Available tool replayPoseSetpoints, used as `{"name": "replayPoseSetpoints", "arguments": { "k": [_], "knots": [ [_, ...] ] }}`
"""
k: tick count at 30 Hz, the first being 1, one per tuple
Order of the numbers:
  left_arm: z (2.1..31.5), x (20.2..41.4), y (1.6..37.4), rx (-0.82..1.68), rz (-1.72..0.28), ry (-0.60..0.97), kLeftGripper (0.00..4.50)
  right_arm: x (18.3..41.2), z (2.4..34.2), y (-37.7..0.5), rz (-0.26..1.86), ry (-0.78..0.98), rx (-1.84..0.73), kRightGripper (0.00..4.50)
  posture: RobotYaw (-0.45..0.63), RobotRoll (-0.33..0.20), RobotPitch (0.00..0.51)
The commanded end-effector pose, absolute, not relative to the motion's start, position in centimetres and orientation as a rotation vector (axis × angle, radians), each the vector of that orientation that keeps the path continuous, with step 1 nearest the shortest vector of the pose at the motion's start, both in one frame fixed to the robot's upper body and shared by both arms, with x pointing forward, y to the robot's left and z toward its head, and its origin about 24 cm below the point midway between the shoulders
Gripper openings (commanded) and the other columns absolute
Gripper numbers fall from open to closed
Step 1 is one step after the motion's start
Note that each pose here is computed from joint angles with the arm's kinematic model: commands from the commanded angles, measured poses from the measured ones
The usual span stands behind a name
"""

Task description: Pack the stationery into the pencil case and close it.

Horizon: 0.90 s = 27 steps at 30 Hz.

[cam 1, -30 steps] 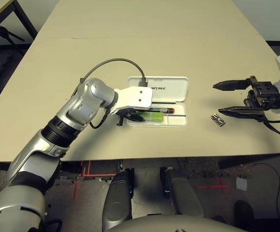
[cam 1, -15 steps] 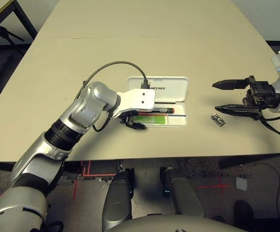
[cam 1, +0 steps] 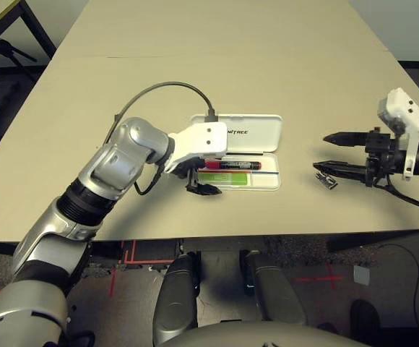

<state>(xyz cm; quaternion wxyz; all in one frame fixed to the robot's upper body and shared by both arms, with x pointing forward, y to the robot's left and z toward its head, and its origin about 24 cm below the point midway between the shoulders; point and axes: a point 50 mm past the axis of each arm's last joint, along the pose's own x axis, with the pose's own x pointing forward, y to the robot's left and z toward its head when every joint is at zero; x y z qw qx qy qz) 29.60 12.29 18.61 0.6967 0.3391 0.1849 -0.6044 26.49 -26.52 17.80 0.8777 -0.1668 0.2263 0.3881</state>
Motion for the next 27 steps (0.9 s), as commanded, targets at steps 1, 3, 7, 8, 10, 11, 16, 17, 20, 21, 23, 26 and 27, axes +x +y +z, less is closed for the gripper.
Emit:
{"name": "replayPoseSetpoints", "arguments": {
  "k": [1,3,7,8,10,11,16,17,20,21,23,26,27],
  "knots": [
    [19.3,29.3,12.9,0.753,-1.341,0.400,4.46,25.9,17.2,-26.8,0.706,0.598,-0.375,4.50,-0.11,0.000,0.201],
    [19.5,29.2,13.3,0.745,-1.329,0.401,4.46,25.7,17.0,-26.8,0.674,0.640,-0.356,4.50,-0.11,0.000,0.199],
    [19.7,29.0,14.1,0.728,-1.309,0.407,4.46,25.5,16.3,-26.7,0.645,0.694,-0.326,4.50,-0.11,0.000,0.196],
    [19.7,28.9,14.3,0.727,-1.306,0.408,4.46,25.5,16.1,-26.7,0.638,0.705,-0.314,4.50,-0.10,0.000,0.196],
    [19.7,28.7,14.7,0.722,-1.301,0.412,4.46,25.5,15.7,-26.5,0.636,0.717,-0.302,4.50,-0.10,0.000,0.194],
    [19.8,28.5,15.0,0.719,-1.299,0.416,4.46,25.5,15.4,-26.4,0.629,0.722,-0.294,4.50,-0.09,0.000,0.193],
    [19.8,28.0,16.7,0.716,-1.273,0.432,4.46,25.9,14.2,-25.7,0.628,0.724,-0.270,4.50,-0.08,0.000,0.190],
    [19.8,27.9,16.9,0.715,-1.270,0.431,4.46,25.9,14.0,-25.6,0.627,0.722,-0.268,4.50,-0.07,0.000,0.189],
    [19.8,27.7,17.2,0.713,-1.264,0.435,4.46,26.1,13.5,-25.5,0.623,0.722,-0.270,4.50,-0.06,0.000,0.189],
    [19.8,27.6,17.3,0.712,-1.264,0.437,4.46,26.1,13.3,-25.5,0.623,0.724,-0.272,4.50,-0.05,0.000,0.188],
    [19.8,27.5,17.3,0.708,-1.263,0.440,4.46,26.2,13.1,-25.6,0.609,0.734,-0.293,4.50,-0.05,0.000,0.189],
    [19.8,27.4,17.5,0.703,-1.256,0.445,4.50,26.3,12.9,-25.9,0.591,0.750,-0.323,4.12,-0.05,0.000,0.189],
    [19.8,27.4,17.5,0.703,-1.253,0.446,4.50,26.3,12.9,-25.9,0.591,0.753,-0.323,3.88,-0.05,0.000,0.190]
  ]
}}
